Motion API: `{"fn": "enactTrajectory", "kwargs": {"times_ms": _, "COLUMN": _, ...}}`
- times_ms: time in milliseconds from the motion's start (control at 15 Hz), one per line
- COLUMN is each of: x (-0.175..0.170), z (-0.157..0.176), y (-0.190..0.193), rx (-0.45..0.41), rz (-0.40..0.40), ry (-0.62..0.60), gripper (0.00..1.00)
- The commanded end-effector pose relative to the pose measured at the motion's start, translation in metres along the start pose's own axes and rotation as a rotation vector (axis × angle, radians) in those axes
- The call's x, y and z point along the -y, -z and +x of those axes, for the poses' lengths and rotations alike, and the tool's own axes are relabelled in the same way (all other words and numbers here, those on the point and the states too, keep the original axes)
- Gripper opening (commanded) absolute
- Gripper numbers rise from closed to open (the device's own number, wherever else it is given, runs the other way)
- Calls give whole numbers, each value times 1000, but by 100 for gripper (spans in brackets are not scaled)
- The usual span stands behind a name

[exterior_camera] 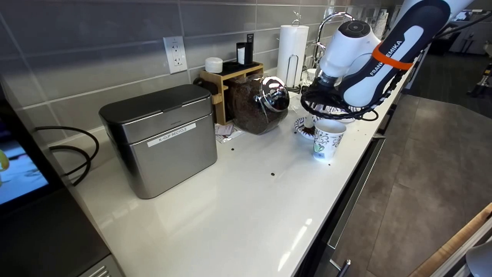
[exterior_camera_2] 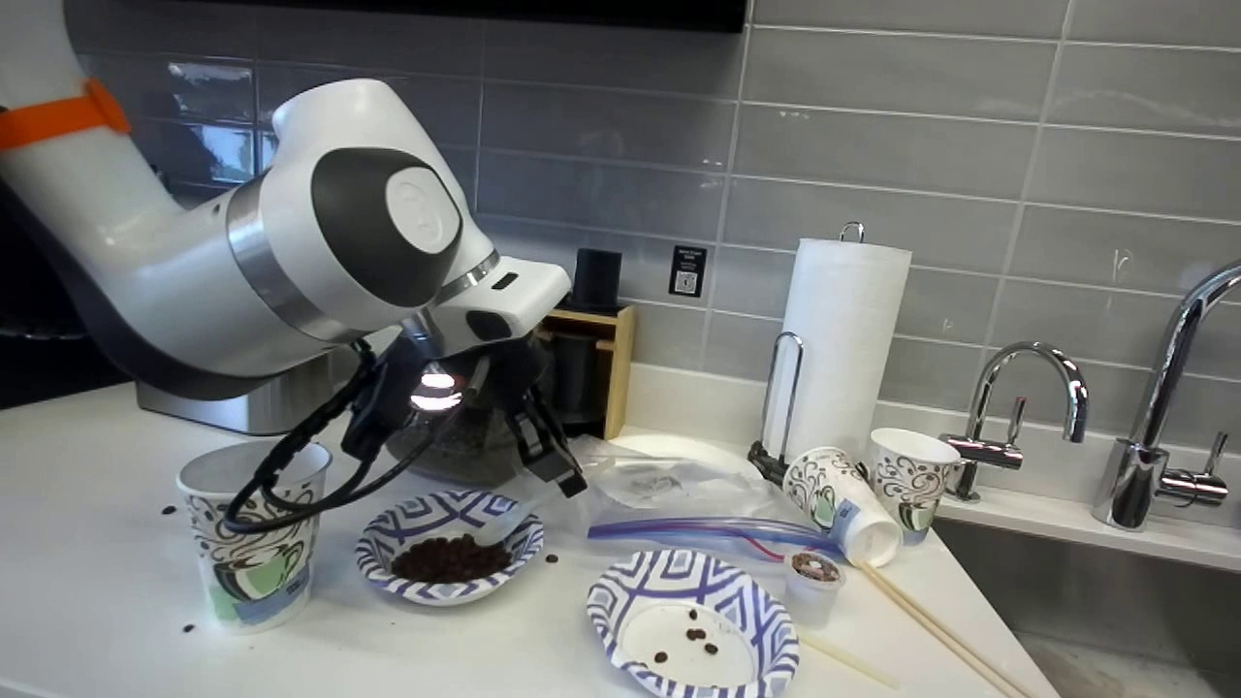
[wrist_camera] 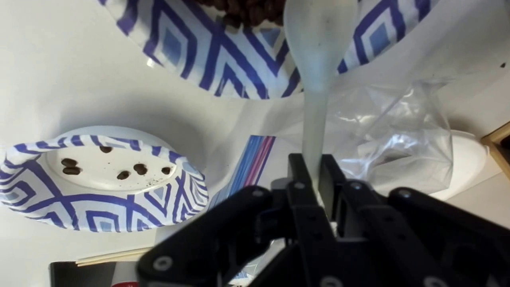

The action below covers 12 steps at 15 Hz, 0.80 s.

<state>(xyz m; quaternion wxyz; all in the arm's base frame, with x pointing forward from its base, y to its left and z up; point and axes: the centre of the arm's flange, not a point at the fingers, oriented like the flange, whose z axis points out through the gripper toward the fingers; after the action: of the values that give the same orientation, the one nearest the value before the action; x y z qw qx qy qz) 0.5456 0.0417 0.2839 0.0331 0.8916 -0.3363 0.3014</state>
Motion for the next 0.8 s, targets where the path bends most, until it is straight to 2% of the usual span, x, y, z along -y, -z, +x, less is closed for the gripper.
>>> {"fn": "enactTrajectory", "kwargs": {"times_ms": 0, "x": -1, "z": -9, "y": 3, "rx": -36, "rz": -22, "ry": -3, "gripper": 3}}
{"fn": "enactTrajectory", "kwargs": {"times_ms": 733, "x": 7, "z": -22, "y": 3, "rx": -74, "rz": -47, "ry": 55, "gripper": 3}}
